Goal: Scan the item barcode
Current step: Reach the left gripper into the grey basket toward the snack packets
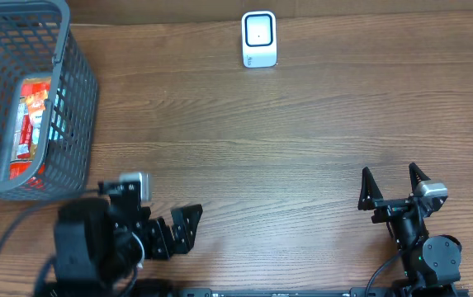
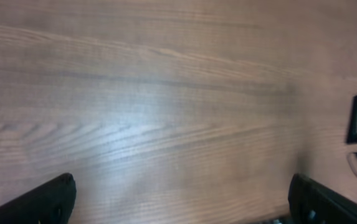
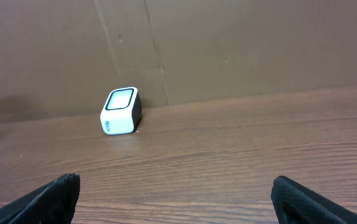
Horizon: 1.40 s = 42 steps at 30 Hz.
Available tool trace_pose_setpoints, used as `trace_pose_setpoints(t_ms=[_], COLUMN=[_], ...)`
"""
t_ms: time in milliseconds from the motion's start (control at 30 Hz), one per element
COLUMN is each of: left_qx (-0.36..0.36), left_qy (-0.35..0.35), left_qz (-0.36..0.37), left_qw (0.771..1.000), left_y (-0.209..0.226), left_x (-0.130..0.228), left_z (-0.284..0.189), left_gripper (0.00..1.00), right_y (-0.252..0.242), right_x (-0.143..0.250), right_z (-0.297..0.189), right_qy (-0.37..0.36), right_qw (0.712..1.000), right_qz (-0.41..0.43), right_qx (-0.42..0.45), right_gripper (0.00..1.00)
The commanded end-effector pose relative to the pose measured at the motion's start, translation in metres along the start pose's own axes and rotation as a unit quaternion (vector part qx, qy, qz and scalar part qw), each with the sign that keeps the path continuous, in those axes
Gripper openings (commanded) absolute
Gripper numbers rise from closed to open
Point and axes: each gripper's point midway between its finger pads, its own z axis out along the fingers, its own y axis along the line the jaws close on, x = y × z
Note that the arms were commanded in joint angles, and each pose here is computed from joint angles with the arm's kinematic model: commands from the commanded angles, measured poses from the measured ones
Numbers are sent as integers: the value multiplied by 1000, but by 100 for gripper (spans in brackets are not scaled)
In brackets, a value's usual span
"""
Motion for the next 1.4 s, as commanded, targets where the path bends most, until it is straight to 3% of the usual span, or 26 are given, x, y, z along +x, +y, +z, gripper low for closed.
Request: trace_pose_setpoints(t_ms=[0,167,333,600,800,1033,1200,1367], left_qx=[11,-3,0,-156,-277,-352,-392,-389], left_qy=[19,28,-18,-108,-123,-175,-182,-150], left_qz=[13,20,108,116,65,-7,-56,-94], left_qw=[1000,999,994,975,951,919,900,904], left_y=[-17,-19,-28,11,78,164,229,279], left_x=[-23,-51,-90,-179,-229,-275,-283,-276], left_z=[-15,-13,-14,-41,-50,-66,-74,-54], left_gripper=[100,100,99,100,100,100,100,100], right_y=[-2,-2,-2,-2,-2,-2,-2,-2], right_x=[1,1,1,1,1,1,1,1], right_z=[0,0,0,0,0,0,0,0], right_qy=[-3,-3,-3,-3,-3,-3,-3,-3], right_qw=[1000,1000,1000,1000,1000,1000,1000,1000], right_qz=[-2,-2,-2,-2,-2,-2,-2,-2], right_qx=[2,2,2,2,2,2,2,2], right_gripper=[100,100,100,100,100,100,100,100])
